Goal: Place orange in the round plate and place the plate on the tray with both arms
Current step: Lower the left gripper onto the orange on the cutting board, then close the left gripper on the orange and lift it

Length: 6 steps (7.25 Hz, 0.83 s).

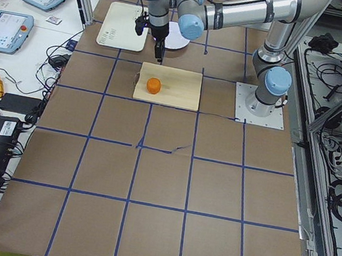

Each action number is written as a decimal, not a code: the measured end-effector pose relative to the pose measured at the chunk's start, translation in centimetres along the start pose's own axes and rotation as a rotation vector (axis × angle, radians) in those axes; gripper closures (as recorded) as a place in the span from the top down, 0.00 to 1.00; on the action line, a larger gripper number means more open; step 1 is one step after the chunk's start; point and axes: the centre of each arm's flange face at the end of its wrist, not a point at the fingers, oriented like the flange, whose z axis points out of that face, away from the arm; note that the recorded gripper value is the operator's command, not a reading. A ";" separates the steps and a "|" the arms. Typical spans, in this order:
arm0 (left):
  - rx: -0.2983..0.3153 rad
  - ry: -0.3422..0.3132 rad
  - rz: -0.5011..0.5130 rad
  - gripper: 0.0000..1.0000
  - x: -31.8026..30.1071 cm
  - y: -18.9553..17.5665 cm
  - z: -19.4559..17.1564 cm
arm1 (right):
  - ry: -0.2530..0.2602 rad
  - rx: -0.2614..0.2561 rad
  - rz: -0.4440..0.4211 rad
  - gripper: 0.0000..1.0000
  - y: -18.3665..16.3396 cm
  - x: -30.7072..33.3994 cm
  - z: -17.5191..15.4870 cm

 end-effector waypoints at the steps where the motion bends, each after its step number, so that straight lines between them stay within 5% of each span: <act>1: -0.029 -0.027 0.019 1.00 -1.1 -1.2 3.5 | 0.001 0.000 -0.002 1.00 0.0 0.1 0.1; 3: -0.102 -0.035 0.066 1.00 -2.6 -3.0 8.8 | 0.003 -0.001 -0.002 1.00 0.0 0.2 0.1; 4: -0.132 -0.027 0.084 0.90 -2.9 -3.6 10.7 | 0.004 -0.002 -0.002 1.00 0.0 0.2 0.1; 5: -0.154 -0.019 0.098 0.71 -3.1 -4.1 12.1 | 0.006 -0.002 -0.002 1.00 0.0 0.2 0.1; 6: -0.166 -0.013 0.112 0.38 -3.2 -4.5 12.9 | 0.008 -0.002 -0.002 1.00 0.0 0.3 0.1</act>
